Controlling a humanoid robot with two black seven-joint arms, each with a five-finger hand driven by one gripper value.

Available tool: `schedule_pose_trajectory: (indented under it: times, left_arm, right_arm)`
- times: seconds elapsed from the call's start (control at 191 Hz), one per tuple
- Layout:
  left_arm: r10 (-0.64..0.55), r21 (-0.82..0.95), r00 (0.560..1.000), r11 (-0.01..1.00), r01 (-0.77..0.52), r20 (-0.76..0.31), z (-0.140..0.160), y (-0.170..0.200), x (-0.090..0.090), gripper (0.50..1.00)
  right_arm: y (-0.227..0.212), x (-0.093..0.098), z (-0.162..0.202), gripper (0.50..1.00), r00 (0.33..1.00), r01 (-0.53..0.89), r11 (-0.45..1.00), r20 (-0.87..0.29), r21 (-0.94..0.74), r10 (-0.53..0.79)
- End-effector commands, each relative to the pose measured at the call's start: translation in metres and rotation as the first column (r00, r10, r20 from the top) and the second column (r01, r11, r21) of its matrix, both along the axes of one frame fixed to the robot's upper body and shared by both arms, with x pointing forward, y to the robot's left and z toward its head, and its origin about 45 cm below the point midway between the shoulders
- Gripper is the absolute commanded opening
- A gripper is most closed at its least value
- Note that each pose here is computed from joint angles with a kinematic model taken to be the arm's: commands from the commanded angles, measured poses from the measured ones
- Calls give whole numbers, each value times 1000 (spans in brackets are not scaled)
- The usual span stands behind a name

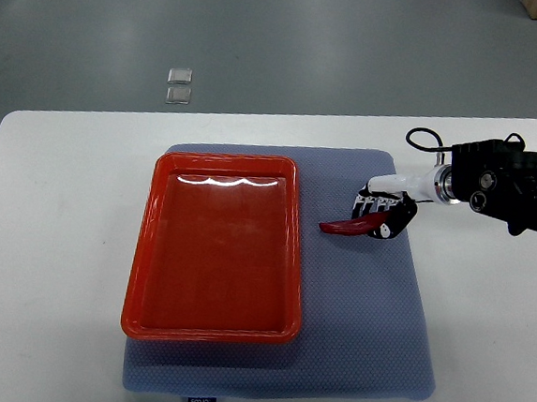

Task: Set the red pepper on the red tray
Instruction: 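Close the right hand's fingers around the red pepper and lift it, then carry the held red pepper over the red tray and lower it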

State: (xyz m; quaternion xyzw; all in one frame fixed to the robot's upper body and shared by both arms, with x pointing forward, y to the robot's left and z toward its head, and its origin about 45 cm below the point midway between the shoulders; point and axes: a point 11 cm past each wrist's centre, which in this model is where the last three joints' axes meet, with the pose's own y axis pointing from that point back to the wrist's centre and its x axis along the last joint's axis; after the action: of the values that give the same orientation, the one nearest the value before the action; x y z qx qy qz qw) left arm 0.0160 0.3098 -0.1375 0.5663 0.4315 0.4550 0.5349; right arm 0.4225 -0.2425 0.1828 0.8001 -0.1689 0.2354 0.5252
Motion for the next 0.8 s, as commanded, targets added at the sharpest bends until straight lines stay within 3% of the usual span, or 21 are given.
schedule_pose_trajectory:
  times: [0.0, 0.282, 0.46, 0.648, 0.794]
  left_arm:
    - [1, 0, 1000, 1000, -1, 0, 0, 0, 0, 1000]
    - [-1, -2, 1000, 1000, 1, 0, 0, -1, 0, 1000]
    - [-1, -2, 1000, 1000, 1, 0, 0, -1, 0, 1000]
    - [-2, -3, 1000, 1000, 2, -1, 0, -1, 0, 1000]
    - [-4, -4, 1000, 1000, 4, -1, 0, -2, 0, 1000]
  right_arm:
    - [-4, 1, 5, 500, 1000, 5, 1000, 1, 6, -5]
    - [3, 24, 67, 500, 997, 4, 996, 72, 84, -11]
    - [34, 37, 105, 500, 993, -44, 989, 118, 140, 27]
    - [84, 38, 127, 500, 988, -109, 972, 129, 208, 83]
    - [130, 28, 121, 500, 981, -182, 955, 111, 234, 160]
